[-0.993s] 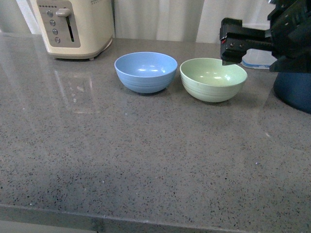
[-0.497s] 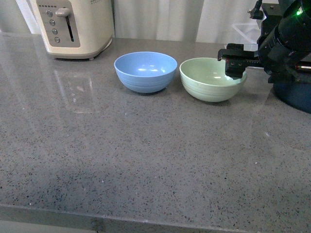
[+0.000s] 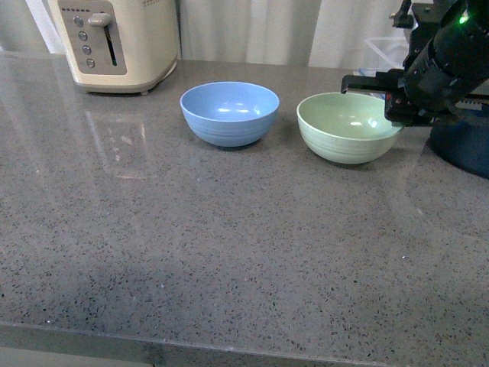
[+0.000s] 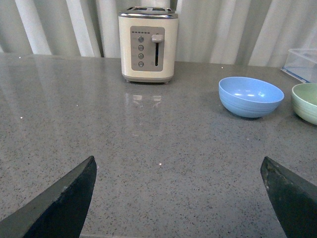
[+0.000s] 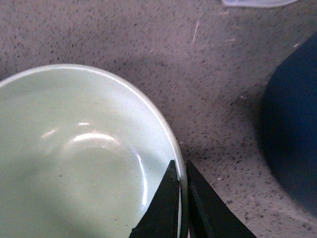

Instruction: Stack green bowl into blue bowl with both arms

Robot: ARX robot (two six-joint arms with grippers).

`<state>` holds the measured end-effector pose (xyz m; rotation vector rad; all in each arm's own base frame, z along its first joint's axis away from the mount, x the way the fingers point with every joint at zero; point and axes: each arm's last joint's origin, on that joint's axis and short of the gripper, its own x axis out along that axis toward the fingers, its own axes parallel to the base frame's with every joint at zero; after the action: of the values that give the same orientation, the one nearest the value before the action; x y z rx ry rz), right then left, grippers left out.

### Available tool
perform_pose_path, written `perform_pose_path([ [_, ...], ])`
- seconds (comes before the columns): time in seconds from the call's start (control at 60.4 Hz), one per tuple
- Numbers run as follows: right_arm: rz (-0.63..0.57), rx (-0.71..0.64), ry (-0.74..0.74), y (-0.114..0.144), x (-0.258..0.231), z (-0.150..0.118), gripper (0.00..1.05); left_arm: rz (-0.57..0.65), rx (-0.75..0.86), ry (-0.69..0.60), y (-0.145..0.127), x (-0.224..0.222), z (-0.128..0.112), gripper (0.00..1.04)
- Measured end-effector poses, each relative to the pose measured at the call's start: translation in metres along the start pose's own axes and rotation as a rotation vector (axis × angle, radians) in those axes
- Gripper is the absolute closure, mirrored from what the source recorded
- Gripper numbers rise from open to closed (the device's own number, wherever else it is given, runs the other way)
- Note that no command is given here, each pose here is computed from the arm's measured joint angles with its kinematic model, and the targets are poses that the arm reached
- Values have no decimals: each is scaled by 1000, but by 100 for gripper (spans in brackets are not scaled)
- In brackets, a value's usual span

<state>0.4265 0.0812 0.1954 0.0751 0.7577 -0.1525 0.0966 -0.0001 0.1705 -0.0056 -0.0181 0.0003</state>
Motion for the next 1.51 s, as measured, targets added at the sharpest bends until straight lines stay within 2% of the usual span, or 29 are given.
perform_pose_path([
  [0.298, 33, -1, -119, 0, -42, 31, 104, 0, 0, 0, 0, 0, 0, 7],
  [0.464, 151, -11, -240, 33, -76, 57, 104, 0, 0, 0, 0, 0, 0, 7],
  [0.613, 216, -32, -277, 65, -85, 64, 104, 0, 0, 0, 0, 0, 0, 7],
  [0.762, 242, -63, -260, 95, -71, 52, 104, 0, 0, 0, 0, 0, 0, 7],
  [1.01, 242, -109, -203, 122, -46, 29, 104, 0, 0, 0, 0, 0, 0, 7],
  [1.507, 189, -122, -191, 138, -18, 13, 104, 0, 0, 0, 0, 0, 0, 7],
])
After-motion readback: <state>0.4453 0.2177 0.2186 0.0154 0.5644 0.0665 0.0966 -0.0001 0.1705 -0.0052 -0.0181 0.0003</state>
